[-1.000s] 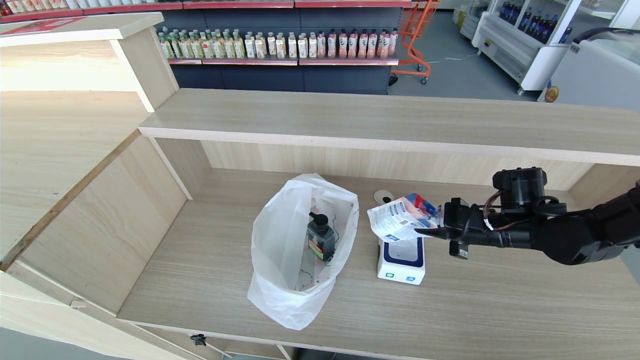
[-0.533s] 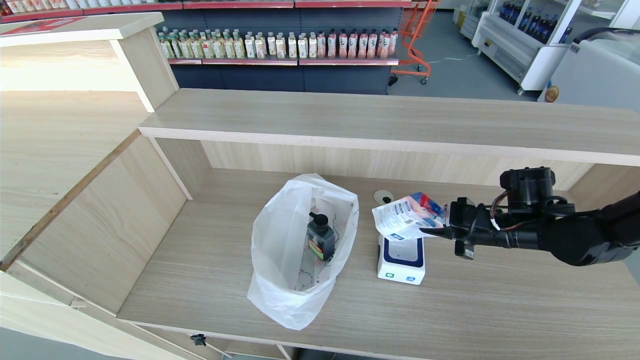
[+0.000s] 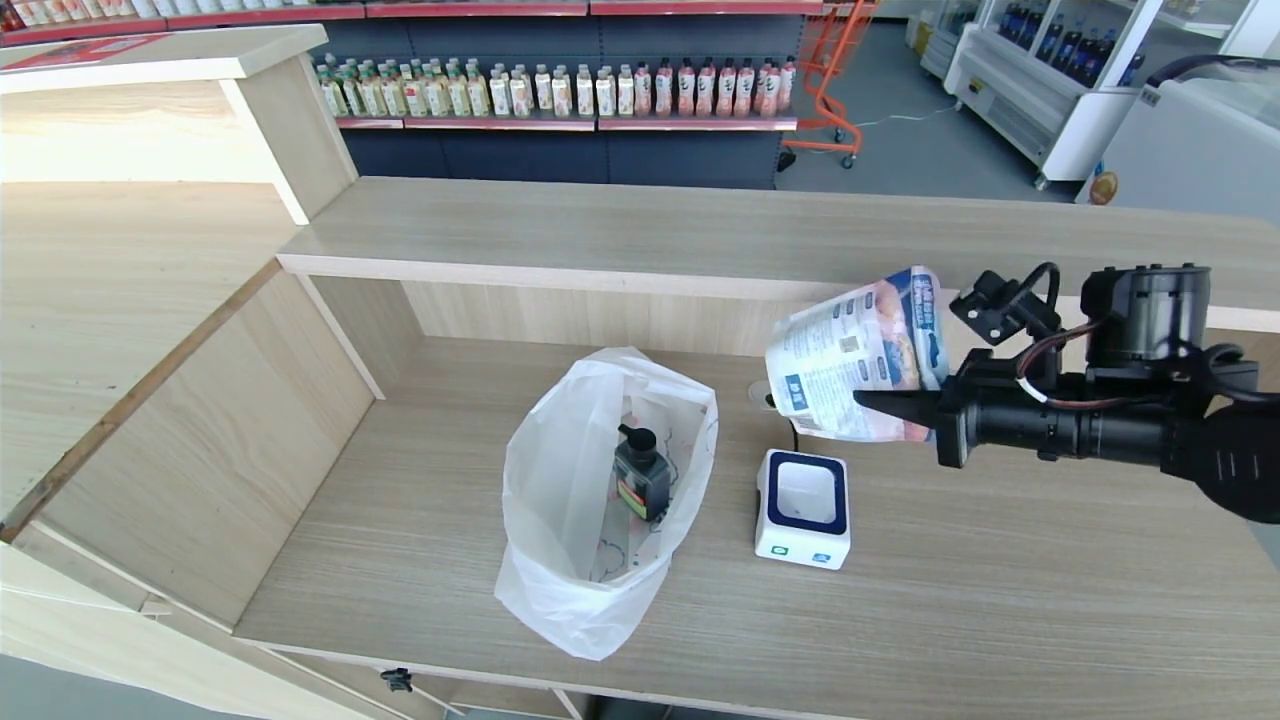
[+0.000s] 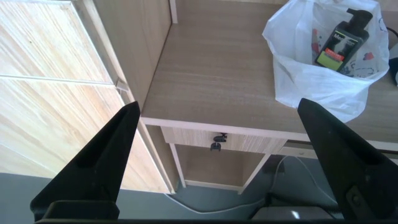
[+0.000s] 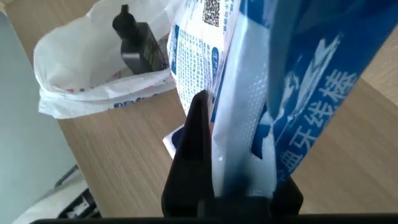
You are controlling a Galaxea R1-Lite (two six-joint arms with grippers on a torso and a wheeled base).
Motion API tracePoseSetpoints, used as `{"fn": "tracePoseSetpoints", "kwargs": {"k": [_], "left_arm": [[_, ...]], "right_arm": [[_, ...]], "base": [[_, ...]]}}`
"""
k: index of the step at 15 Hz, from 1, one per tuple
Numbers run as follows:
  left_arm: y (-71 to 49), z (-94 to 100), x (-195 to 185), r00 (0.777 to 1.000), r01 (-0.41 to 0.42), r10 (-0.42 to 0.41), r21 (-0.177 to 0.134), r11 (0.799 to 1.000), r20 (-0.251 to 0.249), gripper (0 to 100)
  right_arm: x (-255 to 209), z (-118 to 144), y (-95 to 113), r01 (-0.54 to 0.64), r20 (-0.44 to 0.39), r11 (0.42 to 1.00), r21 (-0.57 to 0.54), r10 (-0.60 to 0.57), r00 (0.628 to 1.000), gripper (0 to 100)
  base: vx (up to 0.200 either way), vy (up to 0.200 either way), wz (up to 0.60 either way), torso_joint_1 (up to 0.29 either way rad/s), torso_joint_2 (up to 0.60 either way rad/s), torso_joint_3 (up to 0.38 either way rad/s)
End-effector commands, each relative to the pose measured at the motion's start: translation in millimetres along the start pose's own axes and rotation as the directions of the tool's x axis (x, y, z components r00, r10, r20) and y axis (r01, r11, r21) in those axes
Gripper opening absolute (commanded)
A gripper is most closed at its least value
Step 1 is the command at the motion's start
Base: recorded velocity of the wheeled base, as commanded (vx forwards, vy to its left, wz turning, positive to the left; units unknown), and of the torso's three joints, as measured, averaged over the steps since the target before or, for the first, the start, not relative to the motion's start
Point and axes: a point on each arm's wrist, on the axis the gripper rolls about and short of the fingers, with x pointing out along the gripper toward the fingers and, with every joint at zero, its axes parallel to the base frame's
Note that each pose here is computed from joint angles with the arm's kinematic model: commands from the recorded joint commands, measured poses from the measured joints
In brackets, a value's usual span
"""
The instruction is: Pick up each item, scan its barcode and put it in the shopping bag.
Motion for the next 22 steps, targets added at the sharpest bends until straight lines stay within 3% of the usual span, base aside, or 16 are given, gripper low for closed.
{"fn": "tracePoseSetpoints", "kwargs": {"k": [1, 3, 5, 10, 15, 19, 22], "left_arm": [[0.0, 0.0, 0.0, 1.000, 0.000, 0.000, 0.000, 1.000, 0.000, 100], [0.0, 0.0, 0.0, 1.000, 0.000, 0.000, 0.000, 1.000, 0.000, 100], [0.0, 0.0, 0.1, 1.000, 0.000, 0.000, 0.003, 1.000, -0.002, 100], [0.0, 0.0, 0.1, 1.000, 0.000, 0.000, -0.001, 1.000, -0.002, 100], [0.0, 0.0, 0.1, 1.000, 0.000, 0.000, 0.002, 1.000, -0.002, 100], [0.0, 0.0, 0.1, 1.000, 0.000, 0.000, 0.002, 1.000, -0.002, 100], [0.0, 0.0, 0.1, 1.000, 0.000, 0.000, 0.000, 1.000, -0.002, 100]], "right_arm": [[-46.1, 50.5, 36.7, 0.024, 0.098, 0.963, 0.270, -0.052, 0.994, 0], [-48.8, 40.5, 40.3, 0.062, 0.014, 0.927, 0.370, -0.072, 0.997, 0], [-49.3, 33.1, 42.3, 0.082, -0.009, 0.916, 0.393, -0.085, 0.996, 0], [-56.6, 35.0, 38.9, 0.102, 0.001, 0.907, 0.408, -0.112, 0.994, 0], [-60.1, 33.6, 41.7, 0.100, -0.003, 0.883, 0.458, -0.111, 0.994, 0], [-59.5, 29.8, 42.3, 0.101, -0.015, 0.870, 0.482, -0.107, 0.994, 0], [-59.8, 30.0, 44.3, 0.094, -0.014, 0.843, 0.530, -0.102, 0.995, 0]], "base": [[0.000, 0.000, 0.00, 0.000, 0.00, 0.000], [0.000, 0.000, 0.00, 0.000, 0.00, 0.000], [0.000, 0.000, 0.00, 0.000, 0.00, 0.000], [0.000, 0.000, 0.00, 0.000, 0.00, 0.000], [-0.200, 0.200, 0.00, 0.008, 0.01, 0.000], [0.000, 0.000, 0.00, 0.000, 0.00, 0.000], [0.000, 0.200, 0.00, -0.009, -0.01, 0.002]]}}
